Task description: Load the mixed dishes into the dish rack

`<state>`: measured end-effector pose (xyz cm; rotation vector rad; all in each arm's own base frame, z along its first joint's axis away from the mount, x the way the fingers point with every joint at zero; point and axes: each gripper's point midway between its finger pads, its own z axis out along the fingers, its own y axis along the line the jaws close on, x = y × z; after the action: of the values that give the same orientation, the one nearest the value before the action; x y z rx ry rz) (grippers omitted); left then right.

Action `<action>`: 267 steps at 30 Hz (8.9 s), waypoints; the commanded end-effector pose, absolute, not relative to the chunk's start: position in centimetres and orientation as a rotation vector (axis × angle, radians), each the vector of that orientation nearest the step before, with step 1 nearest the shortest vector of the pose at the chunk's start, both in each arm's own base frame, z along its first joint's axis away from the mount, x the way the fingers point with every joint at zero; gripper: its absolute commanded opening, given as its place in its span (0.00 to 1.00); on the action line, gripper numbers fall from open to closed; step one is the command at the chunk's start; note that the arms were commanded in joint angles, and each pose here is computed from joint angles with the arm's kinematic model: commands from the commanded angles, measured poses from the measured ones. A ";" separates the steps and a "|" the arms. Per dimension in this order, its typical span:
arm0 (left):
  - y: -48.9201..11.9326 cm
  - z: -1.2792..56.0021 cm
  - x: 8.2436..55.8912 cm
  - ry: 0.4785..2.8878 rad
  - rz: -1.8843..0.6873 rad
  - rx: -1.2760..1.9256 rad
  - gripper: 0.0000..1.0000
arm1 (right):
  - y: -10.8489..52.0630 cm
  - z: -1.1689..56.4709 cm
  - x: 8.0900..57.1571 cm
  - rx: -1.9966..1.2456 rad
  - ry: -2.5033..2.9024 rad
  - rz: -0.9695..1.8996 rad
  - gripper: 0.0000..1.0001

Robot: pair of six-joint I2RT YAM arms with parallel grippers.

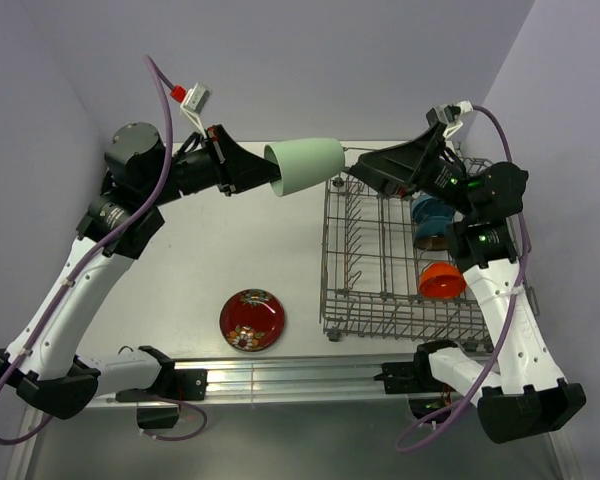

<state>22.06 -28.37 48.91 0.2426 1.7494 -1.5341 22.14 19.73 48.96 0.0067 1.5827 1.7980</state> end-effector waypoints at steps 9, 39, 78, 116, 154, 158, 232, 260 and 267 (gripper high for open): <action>-28.6 50.7 21.1 1.664 -1.611 0.312 0.00 | 21.0 51.1 21.0 -0.116 1.499 1.917 0.98; -29.6 48.8 23.3 1.749 -1.635 0.241 0.75 | 23.7 51.9 19.9 -0.279 1.506 2.130 0.00; -14.8 25.5 24.9 2.436 -0.464 -0.692 0.87 | 5.2 28.0 35.7 0.292 2.348 -0.219 0.00; -16.9 13.7 23.3 2.818 -0.355 -0.484 0.81 | 7.4 29.8 35.7 0.246 2.284 -0.187 1.00; -18.0 2.4 18.2 2.831 -0.745 -0.525 0.75 | 8.7 28.7 28.1 0.162 2.296 0.123 0.99; -19.0 2.9 18.2 2.730 -0.896 -0.485 0.70 | 8.8 28.6 27.8 0.161 2.295 0.132 0.99; -20.5 43.1 29.0 1.697 -0.668 0.295 0.00 | 7.6 39.4 26.1 0.320 2.002 0.291 0.98; -35.2 41.9 26.9 1.511 -0.355 0.809 0.00 | 2.3 47.2 19.6 0.495 1.601 0.379 0.97; -38.5 40.6 25.5 1.460 -0.338 0.905 0.00 | 2.0 46.8 18.9 0.518 1.597 0.395 0.97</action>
<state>25.08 -37.40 36.58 0.9817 1.5959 -0.3262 19.01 2.42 46.19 0.4846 1.6369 0.3830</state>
